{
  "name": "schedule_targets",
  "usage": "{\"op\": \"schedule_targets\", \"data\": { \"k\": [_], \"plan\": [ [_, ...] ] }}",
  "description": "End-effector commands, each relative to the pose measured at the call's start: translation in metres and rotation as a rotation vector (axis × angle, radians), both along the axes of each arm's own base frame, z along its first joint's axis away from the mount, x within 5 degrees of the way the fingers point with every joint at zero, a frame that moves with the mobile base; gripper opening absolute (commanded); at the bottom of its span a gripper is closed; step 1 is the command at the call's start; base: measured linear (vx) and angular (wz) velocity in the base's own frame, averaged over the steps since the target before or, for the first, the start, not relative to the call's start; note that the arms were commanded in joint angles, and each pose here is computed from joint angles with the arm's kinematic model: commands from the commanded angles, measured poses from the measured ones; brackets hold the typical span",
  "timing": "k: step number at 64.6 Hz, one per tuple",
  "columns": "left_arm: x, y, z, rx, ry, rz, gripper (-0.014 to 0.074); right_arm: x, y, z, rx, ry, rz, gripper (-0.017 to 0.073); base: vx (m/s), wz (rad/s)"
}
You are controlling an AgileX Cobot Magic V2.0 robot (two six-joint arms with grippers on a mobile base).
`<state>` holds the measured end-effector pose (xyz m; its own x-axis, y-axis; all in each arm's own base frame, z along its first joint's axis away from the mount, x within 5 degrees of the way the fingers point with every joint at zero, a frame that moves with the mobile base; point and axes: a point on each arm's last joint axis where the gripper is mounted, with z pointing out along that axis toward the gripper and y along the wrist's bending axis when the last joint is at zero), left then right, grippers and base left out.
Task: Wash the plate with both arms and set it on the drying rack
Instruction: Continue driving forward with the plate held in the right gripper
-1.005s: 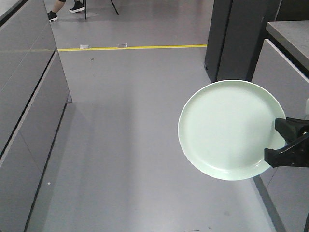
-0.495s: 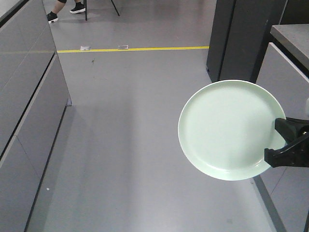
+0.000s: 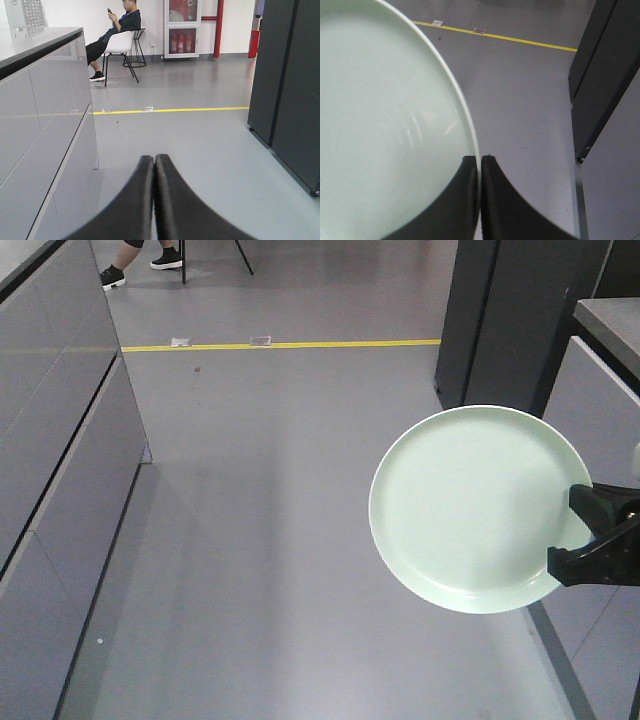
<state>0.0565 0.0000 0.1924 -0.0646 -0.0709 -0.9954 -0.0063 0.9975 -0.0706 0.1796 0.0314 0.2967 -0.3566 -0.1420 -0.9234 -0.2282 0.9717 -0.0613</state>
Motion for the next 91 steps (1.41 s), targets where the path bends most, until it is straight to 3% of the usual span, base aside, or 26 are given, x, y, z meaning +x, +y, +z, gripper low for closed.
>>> {"op": "schedule_targets", "data": {
  "k": [1, 91],
  "plan": [
    [-0.0002, -0.0001, 0.0007, -0.018, -0.069, -0.003, -0.0006, 0.0014, -0.0021, 0.0175, 0.012, -0.110, -0.024, -0.0010, 0.06, 0.03],
    [-0.0002, -0.0002, 0.0007, -0.018, -0.069, -0.004, -0.0006, 0.0014, -0.0021, 0.0175, 0.012, -0.110, -0.024, -0.0010, 0.10, 0.01]
  ]
}}
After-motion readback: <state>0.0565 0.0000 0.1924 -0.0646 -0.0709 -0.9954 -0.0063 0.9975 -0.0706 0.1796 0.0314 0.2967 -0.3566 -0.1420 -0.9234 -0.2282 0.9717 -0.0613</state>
